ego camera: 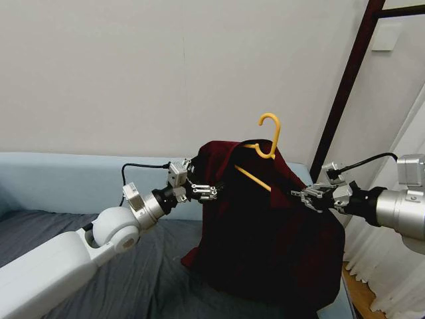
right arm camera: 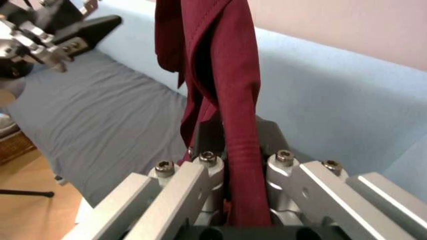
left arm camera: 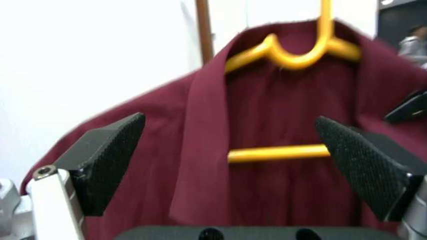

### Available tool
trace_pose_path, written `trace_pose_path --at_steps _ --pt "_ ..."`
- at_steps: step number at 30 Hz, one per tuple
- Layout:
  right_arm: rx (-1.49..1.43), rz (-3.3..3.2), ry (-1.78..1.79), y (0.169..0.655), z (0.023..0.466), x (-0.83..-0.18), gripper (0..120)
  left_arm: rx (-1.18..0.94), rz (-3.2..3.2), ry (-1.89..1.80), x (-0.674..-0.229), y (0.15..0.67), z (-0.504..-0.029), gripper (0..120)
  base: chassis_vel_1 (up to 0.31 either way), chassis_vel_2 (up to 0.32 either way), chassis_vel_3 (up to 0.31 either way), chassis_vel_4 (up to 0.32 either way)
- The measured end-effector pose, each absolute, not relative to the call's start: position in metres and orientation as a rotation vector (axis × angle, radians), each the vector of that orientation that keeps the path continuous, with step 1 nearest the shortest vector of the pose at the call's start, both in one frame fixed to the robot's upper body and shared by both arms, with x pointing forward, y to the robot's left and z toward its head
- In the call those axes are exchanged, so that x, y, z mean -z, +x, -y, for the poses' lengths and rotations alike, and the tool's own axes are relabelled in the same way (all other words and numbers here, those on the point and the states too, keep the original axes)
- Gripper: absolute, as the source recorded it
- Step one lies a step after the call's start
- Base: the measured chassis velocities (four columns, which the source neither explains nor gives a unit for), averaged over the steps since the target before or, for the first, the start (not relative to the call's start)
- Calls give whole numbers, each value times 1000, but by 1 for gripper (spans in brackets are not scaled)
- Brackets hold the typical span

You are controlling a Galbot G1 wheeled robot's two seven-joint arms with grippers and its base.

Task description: Pick up the clothes from the sofa and hang them on the clothes hanger.

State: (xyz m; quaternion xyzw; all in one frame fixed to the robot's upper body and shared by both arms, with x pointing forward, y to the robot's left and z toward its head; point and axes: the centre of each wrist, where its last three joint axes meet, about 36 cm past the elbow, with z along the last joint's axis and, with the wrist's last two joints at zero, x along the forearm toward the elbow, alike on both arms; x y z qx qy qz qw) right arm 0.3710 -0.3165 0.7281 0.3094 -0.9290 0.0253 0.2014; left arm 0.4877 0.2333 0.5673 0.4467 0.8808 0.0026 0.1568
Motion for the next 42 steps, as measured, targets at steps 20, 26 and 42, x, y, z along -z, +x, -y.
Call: trace_pose_path --at_steps 20,26,42 --pt "-92 2591 879 363 311 -735 5 58 -2706 1122 -549 474 -185 60 0 0 0 0" --pt "-104 2591 896 361 308 -732 5 72 -2727 1108 -545 471 -185 37 0 0 0 0" --pt "-134 2594 857 370 315 -721 4 61 -2757 1070 -546 470 -183 0 0 0 0 0"
